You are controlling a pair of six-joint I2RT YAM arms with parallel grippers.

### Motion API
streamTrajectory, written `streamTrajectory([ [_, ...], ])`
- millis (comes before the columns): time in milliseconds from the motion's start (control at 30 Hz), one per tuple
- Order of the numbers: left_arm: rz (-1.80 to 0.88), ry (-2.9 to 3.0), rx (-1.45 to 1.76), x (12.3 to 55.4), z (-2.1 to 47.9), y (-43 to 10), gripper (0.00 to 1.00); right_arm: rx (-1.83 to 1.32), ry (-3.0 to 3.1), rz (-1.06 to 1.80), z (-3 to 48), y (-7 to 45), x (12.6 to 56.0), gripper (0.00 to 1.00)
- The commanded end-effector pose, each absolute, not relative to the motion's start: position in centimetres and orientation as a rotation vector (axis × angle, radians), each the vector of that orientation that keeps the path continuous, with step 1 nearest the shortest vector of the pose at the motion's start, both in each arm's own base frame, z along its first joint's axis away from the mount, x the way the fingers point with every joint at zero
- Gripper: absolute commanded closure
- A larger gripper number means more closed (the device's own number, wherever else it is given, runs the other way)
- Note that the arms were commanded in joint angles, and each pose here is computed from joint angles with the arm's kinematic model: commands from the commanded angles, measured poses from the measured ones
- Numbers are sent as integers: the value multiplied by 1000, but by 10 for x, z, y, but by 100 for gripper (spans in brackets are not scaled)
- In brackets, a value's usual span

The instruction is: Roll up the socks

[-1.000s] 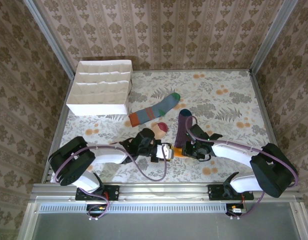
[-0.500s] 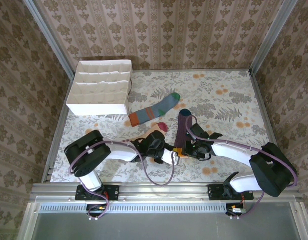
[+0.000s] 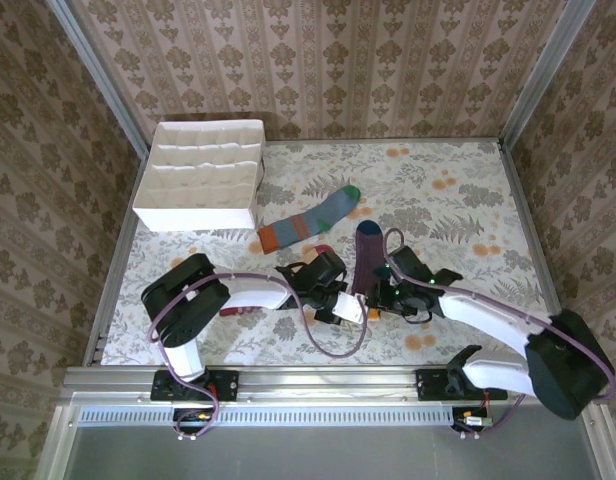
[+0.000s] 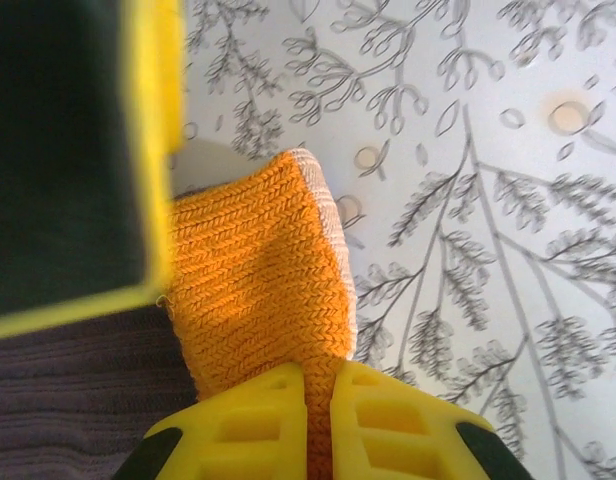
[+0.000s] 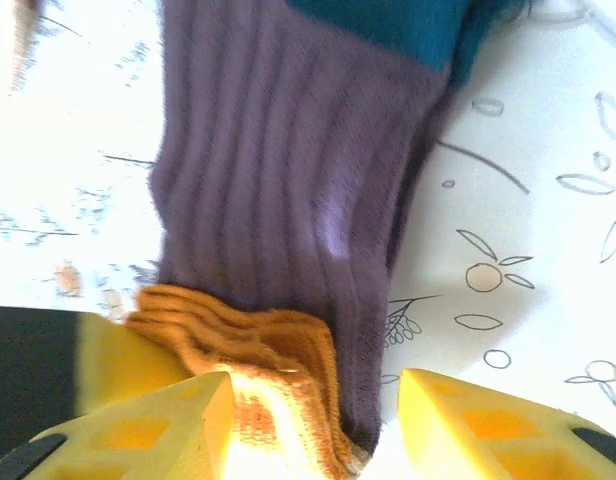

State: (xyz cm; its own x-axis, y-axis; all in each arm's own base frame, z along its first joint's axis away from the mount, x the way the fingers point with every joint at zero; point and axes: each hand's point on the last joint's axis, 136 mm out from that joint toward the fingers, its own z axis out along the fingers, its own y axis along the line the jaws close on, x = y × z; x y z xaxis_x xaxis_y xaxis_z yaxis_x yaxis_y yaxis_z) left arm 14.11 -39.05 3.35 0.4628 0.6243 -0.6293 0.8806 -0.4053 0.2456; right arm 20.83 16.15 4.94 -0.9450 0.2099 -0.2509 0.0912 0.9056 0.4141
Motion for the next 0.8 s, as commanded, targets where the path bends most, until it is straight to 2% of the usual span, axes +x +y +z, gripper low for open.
streamTrajectory([
  [0, -842, 1424, 2215, 119, 30, -375, 100, 170, 2715, 639, 64, 158, 205, 54],
  [200, -1108, 1564, 2112, 123, 51, -380, 100, -30, 2585, 888, 83, 189, 208, 76],
  [300, -1199, 1649, 2057, 131, 55, -383, 100, -123, 2585, 985, 76, 206, 207, 78],
  [467, -1301, 1680, 1974, 140, 60, -386, 100, -196, 2616, 1016, 61, 213, 204, 73],
  [567, -1356, 1684, 1926, 146, 62, -387, 100, -203, 2625, 978, 53, 208, 202, 62],
  [633, -1376, 1687, 1910, 148, 63, -385, 100, -205, 2617, 947, 51, 202, 200, 51],
  [767, -1415, 1692, 1899, 148, 65, -383, 100, -229, 2568, 918, 55, 196, 202, 44],
])
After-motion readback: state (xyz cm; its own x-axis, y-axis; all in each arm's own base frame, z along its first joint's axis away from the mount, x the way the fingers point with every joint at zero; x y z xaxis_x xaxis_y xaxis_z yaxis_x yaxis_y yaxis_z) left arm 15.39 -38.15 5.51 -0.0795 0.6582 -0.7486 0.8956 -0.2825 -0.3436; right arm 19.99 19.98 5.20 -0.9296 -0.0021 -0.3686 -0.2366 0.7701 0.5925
